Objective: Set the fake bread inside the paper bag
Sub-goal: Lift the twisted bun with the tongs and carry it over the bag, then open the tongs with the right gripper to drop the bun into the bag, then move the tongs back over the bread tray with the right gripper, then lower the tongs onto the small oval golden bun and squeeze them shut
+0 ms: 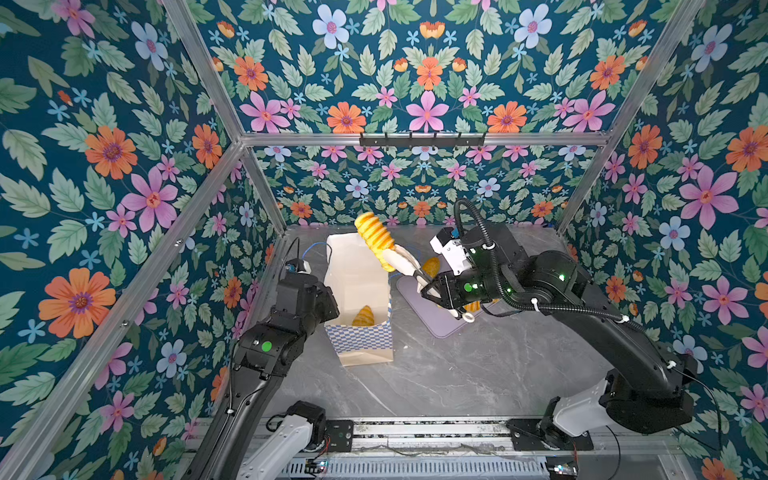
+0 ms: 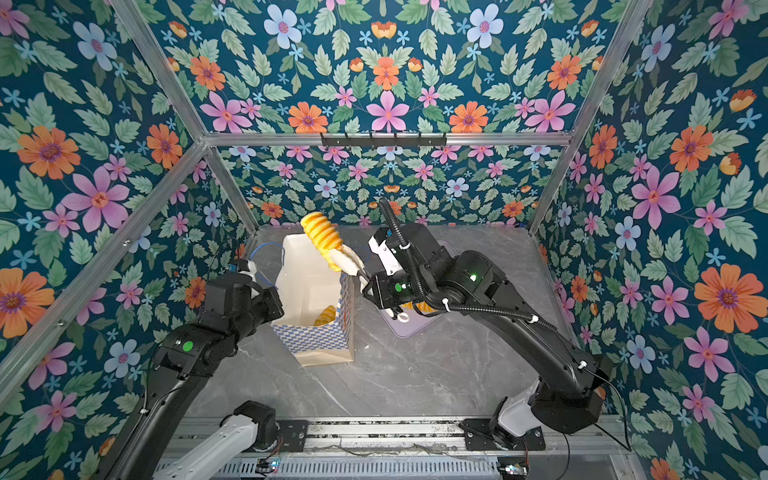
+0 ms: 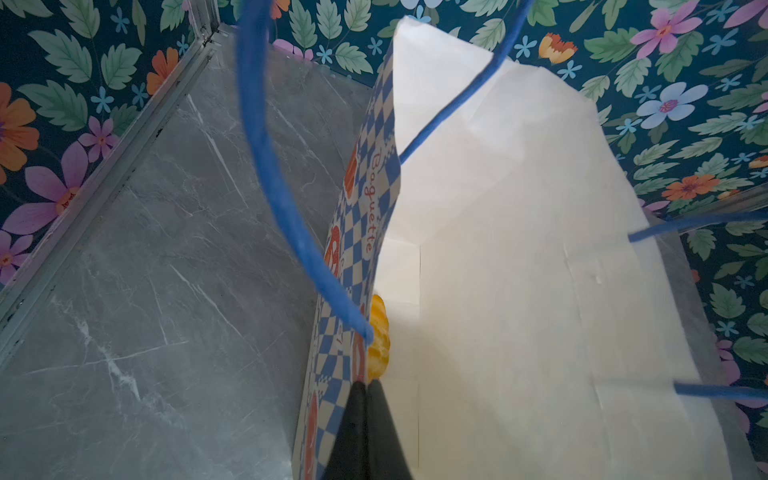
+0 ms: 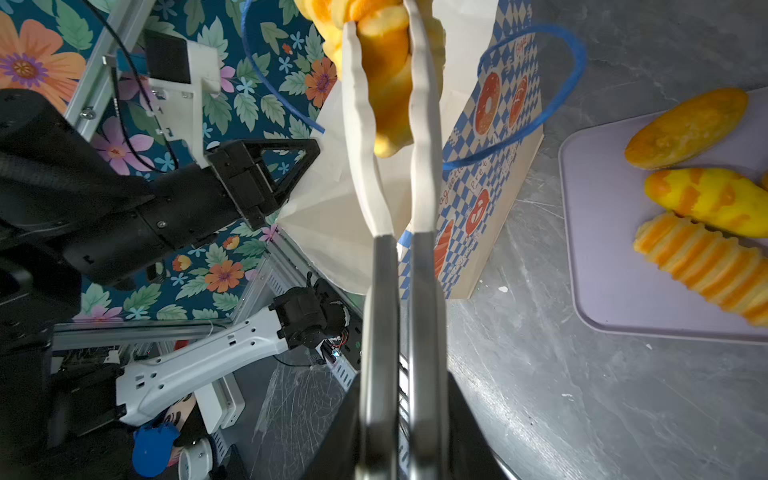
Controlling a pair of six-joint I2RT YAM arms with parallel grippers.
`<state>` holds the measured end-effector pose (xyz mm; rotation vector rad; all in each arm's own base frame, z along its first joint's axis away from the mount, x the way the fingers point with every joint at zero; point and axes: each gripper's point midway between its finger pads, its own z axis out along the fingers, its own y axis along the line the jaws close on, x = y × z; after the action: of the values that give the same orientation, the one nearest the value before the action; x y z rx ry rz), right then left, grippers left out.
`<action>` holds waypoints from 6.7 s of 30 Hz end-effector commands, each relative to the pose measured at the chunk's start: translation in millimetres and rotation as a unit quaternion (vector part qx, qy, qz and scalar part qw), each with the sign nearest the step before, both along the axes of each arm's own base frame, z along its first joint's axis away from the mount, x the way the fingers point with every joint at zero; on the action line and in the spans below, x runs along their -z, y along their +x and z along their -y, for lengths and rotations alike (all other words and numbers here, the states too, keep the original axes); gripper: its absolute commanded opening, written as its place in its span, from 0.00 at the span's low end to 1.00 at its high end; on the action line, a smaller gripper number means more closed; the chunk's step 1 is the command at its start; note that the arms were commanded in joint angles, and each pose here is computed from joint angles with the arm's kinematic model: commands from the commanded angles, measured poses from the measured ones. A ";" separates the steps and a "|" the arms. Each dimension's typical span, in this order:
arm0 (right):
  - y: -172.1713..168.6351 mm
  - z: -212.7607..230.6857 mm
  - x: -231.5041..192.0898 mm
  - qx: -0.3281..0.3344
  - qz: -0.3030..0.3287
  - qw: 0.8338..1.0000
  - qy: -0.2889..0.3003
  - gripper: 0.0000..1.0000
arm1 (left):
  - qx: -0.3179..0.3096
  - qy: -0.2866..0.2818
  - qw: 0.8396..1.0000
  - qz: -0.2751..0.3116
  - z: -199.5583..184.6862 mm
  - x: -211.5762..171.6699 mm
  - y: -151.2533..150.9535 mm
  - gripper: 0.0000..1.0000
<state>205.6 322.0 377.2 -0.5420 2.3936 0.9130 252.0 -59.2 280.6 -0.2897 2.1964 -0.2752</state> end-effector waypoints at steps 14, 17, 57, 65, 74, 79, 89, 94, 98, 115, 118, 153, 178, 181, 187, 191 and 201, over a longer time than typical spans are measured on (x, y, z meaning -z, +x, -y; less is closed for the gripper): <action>0.1 -32.6 13.5 -0.007 -0.014 1.000 0.008 0.26 | -0.008 -0.008 1.000 0.014 -1.2 -5.0 2.3 0.00; -0.4 -35.8 19.0 -0.010 -0.020 1.000 0.002 0.27 | -0.008 -0.008 1.000 0.014 -0.8 -5.2 2.7 0.00; 0.3 -42.2 48.0 -0.017 -0.034 0.998 -0.040 0.46 | -0.009 -0.007 1.000 0.013 -0.7 -4.8 3.7 0.00; 0.7 -42.7 38.3 -0.018 -0.024 0.999 -0.027 0.46 | -0.009 -0.007 1.000 0.013 -0.7 -4.1 3.7 0.00; 2.5 -39.9 18.5 -0.017 0.001 1.000 -0.013 0.45 | -0.010 -0.007 1.000 0.012 -1.2 -3.6 3.0 0.10; 4.4 -34.0 7.7 -0.010 0.020 1.000 -0.008 0.44 | -0.010 -0.007 1.000 0.014 -1.8 -5.3 2.7 0.33; 15.1 -2.5 -11.1 0.029 0.058 0.998 -0.011 0.44 | -0.010 -0.003 1.000 0.008 -1.4 -2.0 4.1 0.52; 24.8 24.3 -12.3 0.062 0.056 0.996 -0.002 0.44 | -0.005 -0.003 1.000 0.004 0.5 0.9 5.2 0.45; 33.6 51.8 -9.1 0.098 0.055 0.994 0.002 0.44 | -0.002 -0.003 1.000 0.003 2.1 1.7 6.0 0.43; 72.9 123.4 65.6 0.194 -0.043 0.980 0.013 0.44 | 0.009 -0.006 1.000 -0.001 8.0 3.7 11.3 0.29; 81.5 127.0 81.0 0.203 -0.060 0.977 0.012 0.44 | 0.009 -0.005 1.000 -0.001 7.5 4.3 10.5 0.29; 183.7 96.4 179.0 0.208 -0.192 0.959 0.008 0.45 | 0.011 -0.008 1.000 0.000 8.1 6.7 8.8 0.31; 221.9 85.7 240.0 0.208 -0.246 0.946 -0.024 0.49 | 0.017 -0.011 1.000 0.002 10.4 7.1 9.4 0.32; 223.2 84.8 243.5 0.207 -0.248 0.946 -0.028 0.49 | 0.018 -0.011 1.000 0.000 11.0 8.5 9.8 0.31; 225.8 84.7 249.5 0.206 -0.252 0.945 -0.035 0.49 | 0.017 -0.016 1.000 0.001 11.1 9.4 8.7 0.31; 228.1 84.3 254.7 0.205 -0.256 0.944 -0.038 0.49 | 0.016 -0.016 1.000 0.001 11.1 10.1 8.5 0.31; 231.8 81.2 258.6 0.202 -0.259 0.944 -0.035 0.47 | 0.016 -0.017 1.000 0.002 11.4 9.8 9.2 0.31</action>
<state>437.4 238.2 115.8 0.2153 2.8586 0.8361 257.8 -69.5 265.5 -0.2663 2.2212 -0.3173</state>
